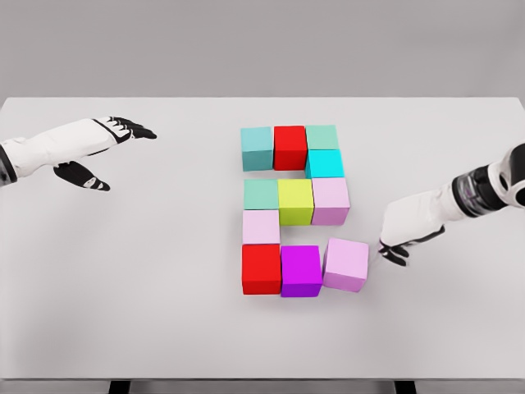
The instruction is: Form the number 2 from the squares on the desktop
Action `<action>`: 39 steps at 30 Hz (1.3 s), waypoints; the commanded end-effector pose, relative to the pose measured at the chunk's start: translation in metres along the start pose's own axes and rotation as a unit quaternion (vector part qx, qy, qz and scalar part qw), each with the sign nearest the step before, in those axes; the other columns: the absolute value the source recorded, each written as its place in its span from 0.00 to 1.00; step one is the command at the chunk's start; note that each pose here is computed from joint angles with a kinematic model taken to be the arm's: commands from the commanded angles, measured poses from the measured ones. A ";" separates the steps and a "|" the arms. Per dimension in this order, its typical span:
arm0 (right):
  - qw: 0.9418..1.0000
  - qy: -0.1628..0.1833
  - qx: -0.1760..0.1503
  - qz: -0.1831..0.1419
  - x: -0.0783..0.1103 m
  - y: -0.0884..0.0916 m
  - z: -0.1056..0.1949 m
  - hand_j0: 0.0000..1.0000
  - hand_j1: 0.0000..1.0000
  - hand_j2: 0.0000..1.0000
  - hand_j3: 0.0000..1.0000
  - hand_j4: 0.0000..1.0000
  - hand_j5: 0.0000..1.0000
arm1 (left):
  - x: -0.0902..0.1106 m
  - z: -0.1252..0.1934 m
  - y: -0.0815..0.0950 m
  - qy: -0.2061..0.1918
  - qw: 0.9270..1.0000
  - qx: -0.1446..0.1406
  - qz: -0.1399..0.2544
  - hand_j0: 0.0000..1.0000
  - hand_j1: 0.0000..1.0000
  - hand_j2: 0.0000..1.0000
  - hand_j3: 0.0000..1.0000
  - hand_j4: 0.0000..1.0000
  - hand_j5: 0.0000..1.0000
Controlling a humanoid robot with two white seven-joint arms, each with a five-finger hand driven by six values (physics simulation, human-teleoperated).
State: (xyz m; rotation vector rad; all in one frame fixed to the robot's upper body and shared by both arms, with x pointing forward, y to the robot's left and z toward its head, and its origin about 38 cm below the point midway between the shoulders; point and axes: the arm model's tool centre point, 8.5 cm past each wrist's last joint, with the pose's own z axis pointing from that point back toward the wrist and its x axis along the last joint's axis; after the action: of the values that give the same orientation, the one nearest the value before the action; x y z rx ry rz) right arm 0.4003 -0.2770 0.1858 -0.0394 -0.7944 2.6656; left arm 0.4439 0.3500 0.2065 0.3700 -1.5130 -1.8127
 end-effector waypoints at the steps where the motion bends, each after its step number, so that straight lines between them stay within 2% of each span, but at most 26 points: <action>1: 1.000 0.011 0.001 -0.009 -0.007 0.004 0.004 1.00 1.00 1.00 1.00 1.00 1.00 | 0.000 0.001 0.001 0.000 1.000 0.002 0.002 1.00 1.00 1.00 1.00 1.00 1.00; 4: 0.999 0.033 -0.012 -0.018 -0.014 0.007 0.022 1.00 1.00 1.00 1.00 1.00 1.00 | 0.000 0.000 0.001 0.000 1.000 0.003 0.003 1.00 1.00 1.00 1.00 1.00 1.00; 8: 0.999 0.040 -0.024 -0.013 -0.016 -0.001 0.028 1.00 1.00 1.00 1.00 1.00 1.00 | 0.000 0.000 0.001 -0.001 1.000 0.003 0.002 1.00 1.00 1.00 1.00 1.00 1.00; 10: 0.999 0.043 -0.030 -0.008 -0.013 -0.003 0.035 1.00 1.00 1.00 1.00 1.00 1.00 | 0.000 0.000 0.001 -0.001 1.000 0.003 0.002 1.00 1.00 1.00 1.00 1.00 1.00; 12: 0.999 0.030 -0.039 0.010 0.002 -0.010 0.038 1.00 1.00 1.00 1.00 1.00 1.00 | 0.000 0.000 0.001 -0.001 1.000 0.003 0.003 1.00 1.00 1.00 1.00 1.00 1.00; 15: 0.998 0.034 -0.048 0.016 0.001 -0.018 0.041 1.00 1.00 1.00 1.00 1.00 1.00 | 0.000 0.000 0.000 -0.001 1.000 0.002 0.003 1.00 1.00 1.00 1.00 1.00 1.00; 18: 0.998 0.035 -0.054 0.012 0.000 -0.018 0.045 1.00 1.00 1.00 1.00 1.00 1.00 | 0.000 0.000 0.001 -0.001 1.000 0.003 0.003 1.00 1.00 1.00 1.00 1.00 1.00; 21: 0.997 0.047 -0.058 0.001 -0.003 -0.011 0.055 1.00 1.00 1.00 1.00 1.00 1.00 | 0.002 -0.004 0.000 -0.005 1.000 0.005 0.005 1.00 1.00 1.00 1.00 1.00 1.00; 24: 0.996 0.051 -0.072 0.012 0.002 -0.017 0.064 1.00 1.00 1.00 1.00 1.00 1.00 | 0.002 -0.004 0.000 -0.005 1.000 0.005 0.005 1.00 1.00 1.00 1.00 1.00 1.00; 30: 0.996 0.041 -0.080 0.028 0.008 -0.029 0.060 1.00 1.00 1.00 1.00 1.00 1.00 | 0.001 -0.001 0.001 -0.002 1.000 0.004 0.004 1.00 1.00 1.00 1.00 1.00 1.00; 32: 0.996 0.038 -0.079 0.026 0.009 -0.027 0.058 1.00 1.00 1.00 1.00 1.00 1.00 | -0.001 0.003 0.006 0.003 1.000 0.009 0.000 1.00 1.00 1.00 1.00 1.00 1.00; 39: 0.996 0.022 -0.080 0.029 0.013 -0.031 0.045 1.00 1.00 1.00 1.00 1.00 1.00 | -0.001 0.004 0.007 0.003 1.000 0.010 -0.001 1.00 1.00 1.00 1.00 1.00 1.00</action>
State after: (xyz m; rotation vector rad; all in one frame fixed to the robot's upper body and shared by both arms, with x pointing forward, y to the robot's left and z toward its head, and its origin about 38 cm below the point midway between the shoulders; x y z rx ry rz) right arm 0.3921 -0.2741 0.2408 -0.1649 -0.9960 2.6407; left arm 0.4444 0.3523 0.2129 0.3863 -1.5249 -1.8065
